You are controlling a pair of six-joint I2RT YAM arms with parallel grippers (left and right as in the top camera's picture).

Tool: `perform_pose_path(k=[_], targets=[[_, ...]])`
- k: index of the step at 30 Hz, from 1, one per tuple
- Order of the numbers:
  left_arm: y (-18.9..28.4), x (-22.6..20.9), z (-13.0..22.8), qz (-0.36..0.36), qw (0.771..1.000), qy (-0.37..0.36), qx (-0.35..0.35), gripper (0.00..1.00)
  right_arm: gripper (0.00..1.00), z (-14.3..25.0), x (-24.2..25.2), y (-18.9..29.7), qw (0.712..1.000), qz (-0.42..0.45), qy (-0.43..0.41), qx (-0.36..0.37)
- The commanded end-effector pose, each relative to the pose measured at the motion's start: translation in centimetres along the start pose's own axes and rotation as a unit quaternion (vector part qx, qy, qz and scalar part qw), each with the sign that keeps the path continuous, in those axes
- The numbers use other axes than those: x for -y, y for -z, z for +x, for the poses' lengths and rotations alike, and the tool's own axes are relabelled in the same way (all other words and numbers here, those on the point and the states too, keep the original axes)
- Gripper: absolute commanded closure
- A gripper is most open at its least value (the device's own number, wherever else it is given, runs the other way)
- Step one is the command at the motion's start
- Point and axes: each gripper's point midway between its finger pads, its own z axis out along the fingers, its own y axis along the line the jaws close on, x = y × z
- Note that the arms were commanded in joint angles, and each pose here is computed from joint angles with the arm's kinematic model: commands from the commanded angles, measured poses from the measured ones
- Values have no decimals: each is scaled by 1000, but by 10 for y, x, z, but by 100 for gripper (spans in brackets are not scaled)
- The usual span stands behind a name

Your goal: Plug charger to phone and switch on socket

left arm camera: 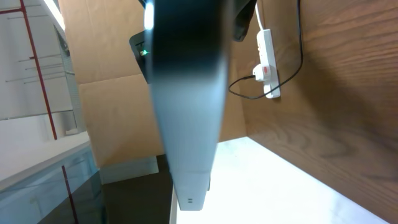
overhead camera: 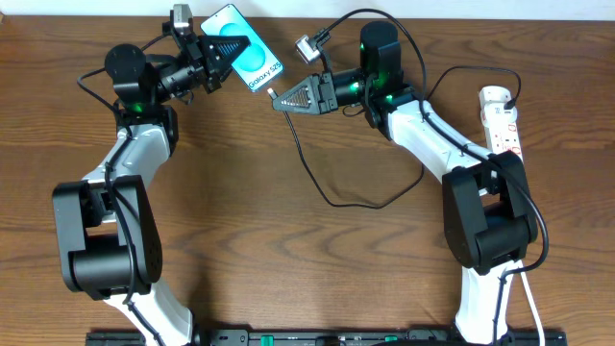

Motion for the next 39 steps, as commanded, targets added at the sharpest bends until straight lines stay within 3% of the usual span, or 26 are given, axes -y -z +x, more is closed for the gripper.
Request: perform_pose_path(k=[1, 32, 39], targets=[[3, 11, -4, 6, 1000, -15, 7, 93, 99, -1, -6, 4, 1000, -8, -4, -6], [8, 13, -11, 8, 999, -32, 20, 93, 99, 5, 54, 15, 998, 0, -57, 5], [8, 13, -11, 8, 999, -48, 20, 93, 99, 4, 45, 11, 998, -13, -58, -4]])
